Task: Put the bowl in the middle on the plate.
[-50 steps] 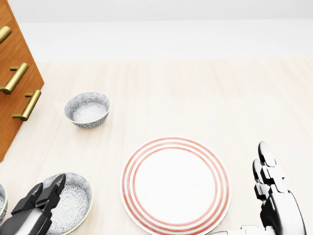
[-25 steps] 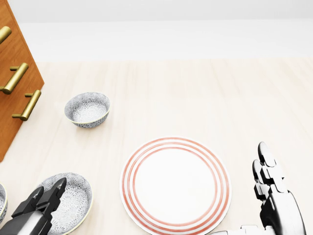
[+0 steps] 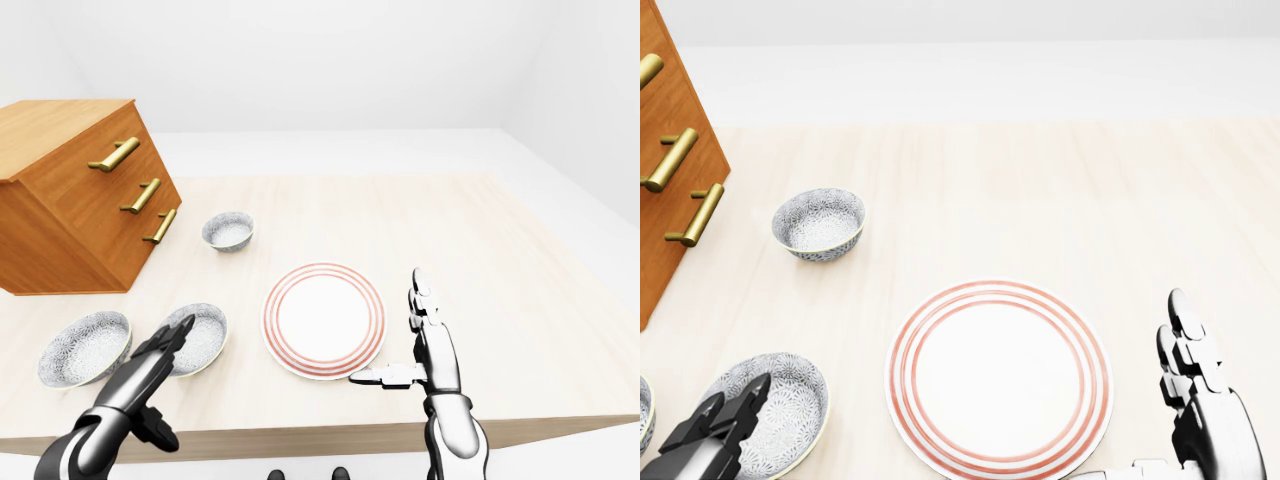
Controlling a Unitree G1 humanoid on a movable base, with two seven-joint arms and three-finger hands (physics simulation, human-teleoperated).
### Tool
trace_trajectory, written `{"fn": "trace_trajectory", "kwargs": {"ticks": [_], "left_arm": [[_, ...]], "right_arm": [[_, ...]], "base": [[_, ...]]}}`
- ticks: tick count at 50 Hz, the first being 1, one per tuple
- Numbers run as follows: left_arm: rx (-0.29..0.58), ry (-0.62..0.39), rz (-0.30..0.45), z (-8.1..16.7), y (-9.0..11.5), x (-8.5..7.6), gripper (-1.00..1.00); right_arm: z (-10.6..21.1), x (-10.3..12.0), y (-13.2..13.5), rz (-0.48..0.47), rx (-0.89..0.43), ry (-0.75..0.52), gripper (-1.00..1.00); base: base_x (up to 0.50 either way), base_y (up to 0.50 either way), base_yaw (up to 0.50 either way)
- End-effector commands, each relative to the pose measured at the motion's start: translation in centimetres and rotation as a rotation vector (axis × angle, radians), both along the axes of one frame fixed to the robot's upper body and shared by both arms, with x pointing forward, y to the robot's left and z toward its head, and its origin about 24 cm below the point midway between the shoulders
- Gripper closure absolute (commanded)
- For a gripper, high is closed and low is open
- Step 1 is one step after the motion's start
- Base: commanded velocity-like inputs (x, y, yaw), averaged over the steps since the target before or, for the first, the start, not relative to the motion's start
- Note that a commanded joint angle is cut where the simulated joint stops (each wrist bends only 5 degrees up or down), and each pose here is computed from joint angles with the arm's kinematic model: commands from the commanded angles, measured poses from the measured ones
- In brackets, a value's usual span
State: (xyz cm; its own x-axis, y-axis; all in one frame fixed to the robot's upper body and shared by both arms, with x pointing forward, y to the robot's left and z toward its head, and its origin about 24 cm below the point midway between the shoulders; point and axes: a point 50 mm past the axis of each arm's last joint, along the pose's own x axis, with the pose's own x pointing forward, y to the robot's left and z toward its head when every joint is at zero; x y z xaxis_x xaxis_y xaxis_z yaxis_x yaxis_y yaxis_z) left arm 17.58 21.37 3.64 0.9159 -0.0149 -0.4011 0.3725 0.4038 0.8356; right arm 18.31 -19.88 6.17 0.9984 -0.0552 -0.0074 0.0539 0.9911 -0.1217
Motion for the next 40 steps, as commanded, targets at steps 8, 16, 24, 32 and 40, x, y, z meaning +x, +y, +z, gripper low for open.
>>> {"fn": "trace_trajectory", "kwargs": {"ticks": [8, 16, 24, 32, 40], "left_arm": [[0.000, 0.024, 0.001, -0.22, 0.23, 0.04, -1.00], [-0.002, 0.016, 0.008, -0.34, 0.28, 0.09, -1.00], [-0.010, -0.007, 0.011, -0.21, 0.27, 0.38, -1.00], [-0.013, -0.009, 0.007, 0.02, 0.35, 0.42, -1.00], [-0.024, -0.005, 0.000, 0.20, 0.18, 0.32, -0.91]], "right_arm": [[-0.17, 0.01, -0.02, -0.001, 0.003, 0.007, -1.00], [0.09, -0.02, 0.01, 0.000, 0.001, -0.004, -1.00], [0.13, -0.02, 0.03, 0.000, 0.002, -0.006, -1.00], [0.16, -0.04, 0.01, 0.000, 0.001, -0.007, -1.00], [0.11, 0.02, -0.02, 0.000, 0.004, -0.006, -1.00]], "base": [[0.00, 0.00, 0.00], [0.00, 0.00, 0.00], [0.00, 0.00, 0.00], [0.00, 0.00, 0.00], [0.00, 0.00, 0.00]]}}
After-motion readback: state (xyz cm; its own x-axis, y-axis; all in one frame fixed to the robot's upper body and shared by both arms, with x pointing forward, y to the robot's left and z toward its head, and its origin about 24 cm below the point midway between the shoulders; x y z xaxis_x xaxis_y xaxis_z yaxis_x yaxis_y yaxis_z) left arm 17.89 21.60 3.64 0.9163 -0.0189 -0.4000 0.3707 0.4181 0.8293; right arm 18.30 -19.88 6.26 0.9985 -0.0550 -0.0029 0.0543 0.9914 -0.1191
